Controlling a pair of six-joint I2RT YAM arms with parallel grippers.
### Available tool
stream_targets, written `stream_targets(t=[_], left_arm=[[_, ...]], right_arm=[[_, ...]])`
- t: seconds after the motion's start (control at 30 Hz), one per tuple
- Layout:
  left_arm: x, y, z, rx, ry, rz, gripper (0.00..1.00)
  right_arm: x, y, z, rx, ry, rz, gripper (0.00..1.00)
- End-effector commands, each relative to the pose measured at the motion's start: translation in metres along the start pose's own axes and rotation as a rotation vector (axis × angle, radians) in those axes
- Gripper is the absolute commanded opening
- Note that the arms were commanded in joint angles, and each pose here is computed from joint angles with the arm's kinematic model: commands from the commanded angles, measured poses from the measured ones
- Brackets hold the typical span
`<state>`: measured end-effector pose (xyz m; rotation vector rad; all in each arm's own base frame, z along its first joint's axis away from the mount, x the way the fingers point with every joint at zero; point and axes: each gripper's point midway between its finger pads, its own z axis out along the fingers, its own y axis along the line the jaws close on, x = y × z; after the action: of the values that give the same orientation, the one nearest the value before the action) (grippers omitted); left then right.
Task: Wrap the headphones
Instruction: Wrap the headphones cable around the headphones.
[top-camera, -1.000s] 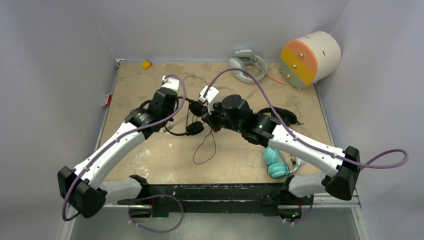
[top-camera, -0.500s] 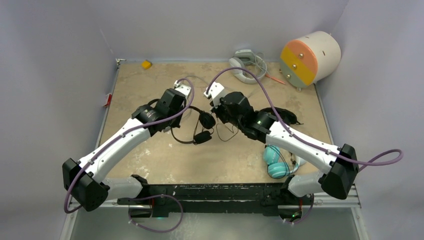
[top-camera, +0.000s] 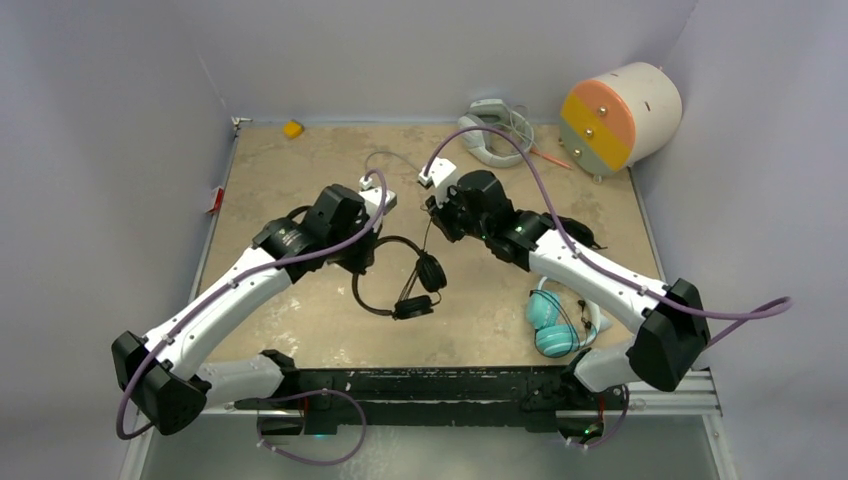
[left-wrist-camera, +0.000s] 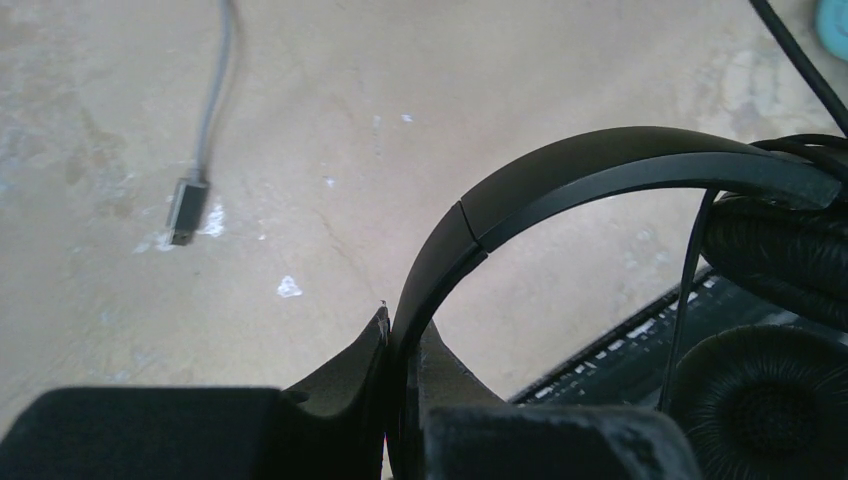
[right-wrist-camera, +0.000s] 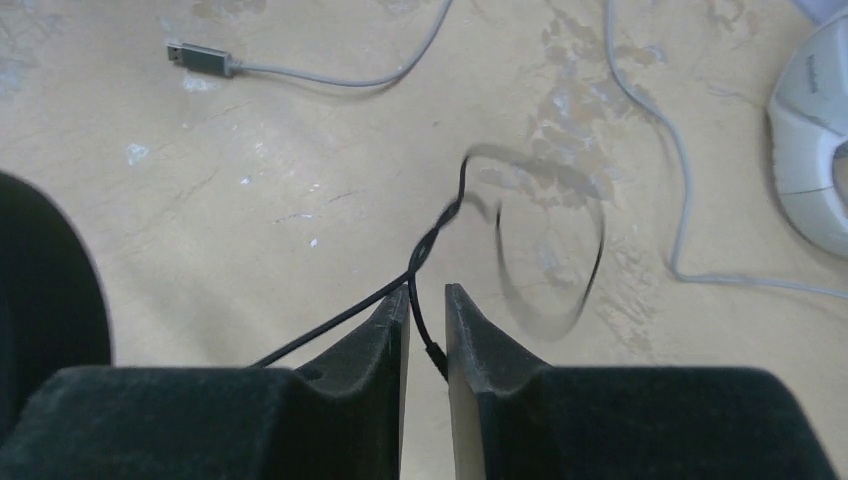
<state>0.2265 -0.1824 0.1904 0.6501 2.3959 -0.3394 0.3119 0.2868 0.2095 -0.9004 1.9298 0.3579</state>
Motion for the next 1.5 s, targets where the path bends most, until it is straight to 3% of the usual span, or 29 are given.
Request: stream_targets(t=[0.0, 0.13, 0.4, 0.63, 0.8, 0.9, 1.0, 1.2, 1.47], left_arm=[[-0.020, -0.043, -0.026, 0.235, -0.095, -0.005, 0.00], [-0.034, -0.059, -0.049, 0.318, -0.133, -0.047, 0.00], [-0.041, -0.072, -0.063, 0.350, 0.007, -0.177, 0.00], [-0.070, -0.076, -0.081, 0.363, -0.047, -0.220, 0.00], [-0.099, -0.068, -0.100, 0.352, -0.131, -0.269, 0.00], [-0.115, -0.053, -0.107, 0.340, -0.179, -0.307, 0.00], [-0.129, -0.027, -0.105, 0.288, -0.211, -0.361, 0.00], [-0.156, 0.025, -0.086, 0.102, -0.275, -0.468, 0.00], [-0.181, 0.106, -0.055, -0.066, -0.398, -0.715, 0.00]], right_arm=[[-0.004, -0.002, 0.006, -0.057, -0.053, 0.092, 0.21], [0.007, 0.004, 0.009, -0.163, -0.081, 0.215, 0.21], [0.029, 0.017, 0.007, -0.246, -0.094, 0.301, 0.19], [0.052, 0.022, 0.005, -0.244, -0.079, 0.327, 0.17], [0.074, 0.027, 0.004, -0.241, -0.055, 0.368, 0.07], [0.092, 0.023, 0.005, -0.186, -0.030, 0.422, 0.00], [0.109, 0.026, 0.005, -0.169, 0.005, 0.492, 0.00], [0.112, 0.057, -0.010, -0.340, -0.022, 0.527, 0.00], [0.100, 0.096, -0.067, -0.533, -0.027, 0.454, 0.00]])
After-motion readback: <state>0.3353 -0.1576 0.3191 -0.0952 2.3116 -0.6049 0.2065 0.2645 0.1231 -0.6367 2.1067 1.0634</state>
